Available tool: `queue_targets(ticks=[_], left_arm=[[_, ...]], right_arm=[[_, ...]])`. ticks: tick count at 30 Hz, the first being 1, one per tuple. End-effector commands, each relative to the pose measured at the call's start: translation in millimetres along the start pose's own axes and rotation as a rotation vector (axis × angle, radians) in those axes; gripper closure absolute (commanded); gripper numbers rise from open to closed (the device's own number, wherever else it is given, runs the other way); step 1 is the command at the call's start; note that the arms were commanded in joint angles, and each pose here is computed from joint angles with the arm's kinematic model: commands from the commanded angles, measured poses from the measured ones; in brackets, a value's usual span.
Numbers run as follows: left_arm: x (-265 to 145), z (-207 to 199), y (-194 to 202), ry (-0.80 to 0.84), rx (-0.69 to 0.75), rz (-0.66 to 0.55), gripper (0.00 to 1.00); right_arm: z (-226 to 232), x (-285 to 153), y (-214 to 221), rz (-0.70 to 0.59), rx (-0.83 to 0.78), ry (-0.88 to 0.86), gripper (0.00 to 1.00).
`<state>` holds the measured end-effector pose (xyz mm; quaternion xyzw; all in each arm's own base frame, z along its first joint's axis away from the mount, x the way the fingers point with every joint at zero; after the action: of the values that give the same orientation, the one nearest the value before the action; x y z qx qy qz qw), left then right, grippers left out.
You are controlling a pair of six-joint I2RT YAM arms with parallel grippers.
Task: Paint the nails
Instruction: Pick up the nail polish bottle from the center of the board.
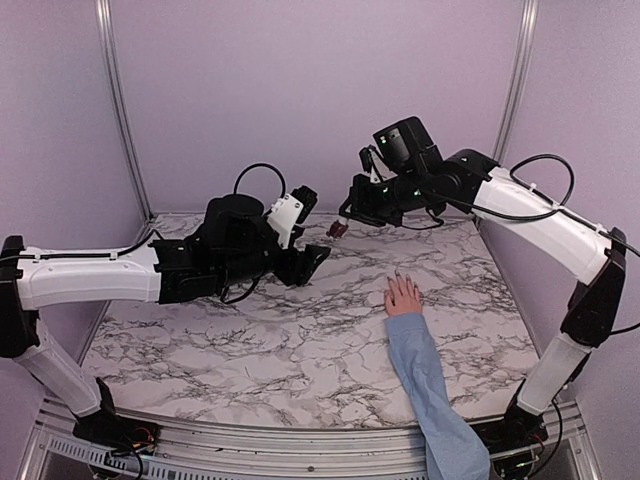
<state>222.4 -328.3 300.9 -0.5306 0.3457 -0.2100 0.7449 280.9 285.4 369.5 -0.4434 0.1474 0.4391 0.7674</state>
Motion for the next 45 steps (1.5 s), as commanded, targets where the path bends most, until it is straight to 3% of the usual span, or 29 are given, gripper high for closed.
queue_targets(ticks=[1,12,36,45], left_arm=[[9.3,-4.1,-17.6,0.011,0.023,-0.089,0.35],[31.0,-10.6,-13.4,0.011,0.010,-0.089,0.50],[42.2,-12.7,-12.0,-0.097,0.082,-0.051,0.63],[40.2,-10.5,-15.0,-0.118,0.082,-0.056,0.77]], right_arm=[[8.0,-5.1,-3.8,-0.039,0.091,-0.013,1.00],[14.7,-6.3,-4.3,-0.030,0.101,-0.050,1.00],[28.0,-5.7,-0.8,-0.015,0.095,-0.104,1.00],[29.6,-3.2,3.5,0.019,0.093,-0.132,1.00]])
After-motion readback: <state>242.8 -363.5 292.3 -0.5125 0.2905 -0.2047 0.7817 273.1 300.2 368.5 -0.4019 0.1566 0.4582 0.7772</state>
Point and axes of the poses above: each gripper's point midway between its finger pads, its own x axis out along the fingers, its own z axis along the line the jaws close on, y = z × x, the point moved 10 cm from there along -x, back along the fingers, and after that the axes turned 8 degrees about x, right-handed, at the moved point
